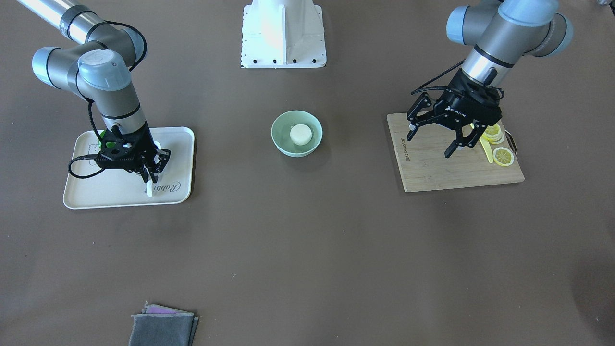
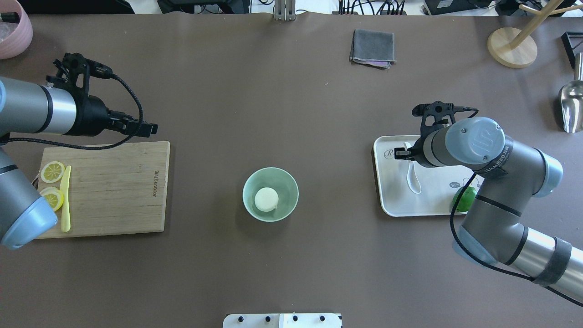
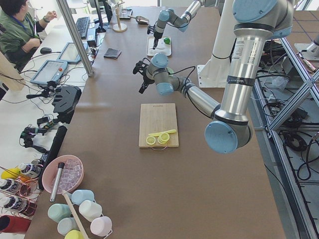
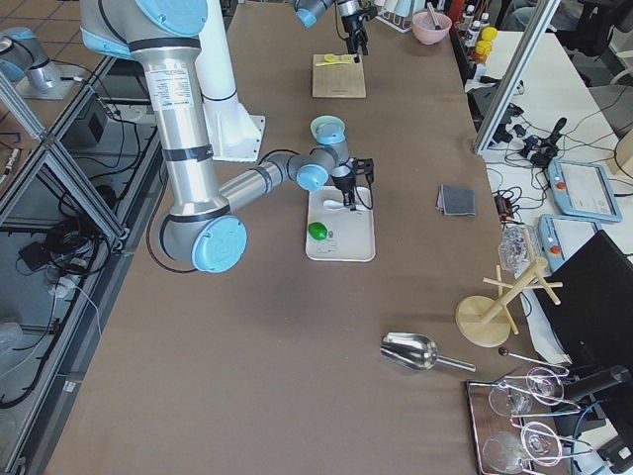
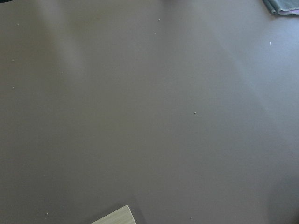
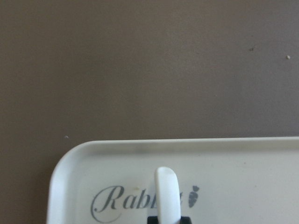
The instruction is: Put spoon and bun in bowl
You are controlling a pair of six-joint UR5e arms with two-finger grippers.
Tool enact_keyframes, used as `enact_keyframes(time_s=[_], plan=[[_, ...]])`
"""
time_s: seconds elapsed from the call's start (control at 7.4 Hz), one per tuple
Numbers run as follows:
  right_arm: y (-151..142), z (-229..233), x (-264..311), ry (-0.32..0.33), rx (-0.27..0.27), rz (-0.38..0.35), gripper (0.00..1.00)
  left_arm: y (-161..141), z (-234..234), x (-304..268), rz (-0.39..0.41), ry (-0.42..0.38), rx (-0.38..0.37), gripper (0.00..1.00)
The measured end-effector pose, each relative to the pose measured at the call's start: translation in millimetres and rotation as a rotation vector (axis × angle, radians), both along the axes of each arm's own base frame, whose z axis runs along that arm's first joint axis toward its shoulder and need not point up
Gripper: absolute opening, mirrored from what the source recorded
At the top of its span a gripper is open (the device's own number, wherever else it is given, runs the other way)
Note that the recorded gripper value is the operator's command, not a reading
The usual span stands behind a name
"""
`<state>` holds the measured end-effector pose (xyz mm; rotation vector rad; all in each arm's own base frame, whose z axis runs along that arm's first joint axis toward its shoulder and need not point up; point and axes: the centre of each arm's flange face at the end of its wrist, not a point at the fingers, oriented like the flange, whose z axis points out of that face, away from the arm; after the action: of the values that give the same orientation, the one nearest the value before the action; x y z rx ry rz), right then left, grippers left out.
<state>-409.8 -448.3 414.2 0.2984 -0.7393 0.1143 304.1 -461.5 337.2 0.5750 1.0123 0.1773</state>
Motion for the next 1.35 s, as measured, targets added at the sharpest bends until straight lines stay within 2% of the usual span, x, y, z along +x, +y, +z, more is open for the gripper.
enact_keyframes(time_s=[0.14,0.27,0.54,0.81,1.08,1.35], plan=[[-2,-23,0,-0.013,-0.001,0.008,0.00,0,0,0,0.000,-0.001,-0.001,0.97],[-7,-56,-6,-0.033,-0.030,0.041,0.00,0,1,0,0.000,-0.001,-0.001,0.97],[-10,-133,-31,-0.095,-0.143,0.153,0.00,-1,2,1,-0.001,-0.003,-0.002,0.97],[10,-208,-71,-0.131,-0.231,0.269,0.00,-1,2,2,0.000,-0.003,-0.003,0.97],[41,-247,-108,-0.128,-0.263,0.379,0.00,-2,4,4,0.002,-0.005,-0.008,0.97],[64,-258,-150,-0.108,-0.252,0.478,0.00,-4,6,10,0.007,-0.008,-0.016,0.97]])
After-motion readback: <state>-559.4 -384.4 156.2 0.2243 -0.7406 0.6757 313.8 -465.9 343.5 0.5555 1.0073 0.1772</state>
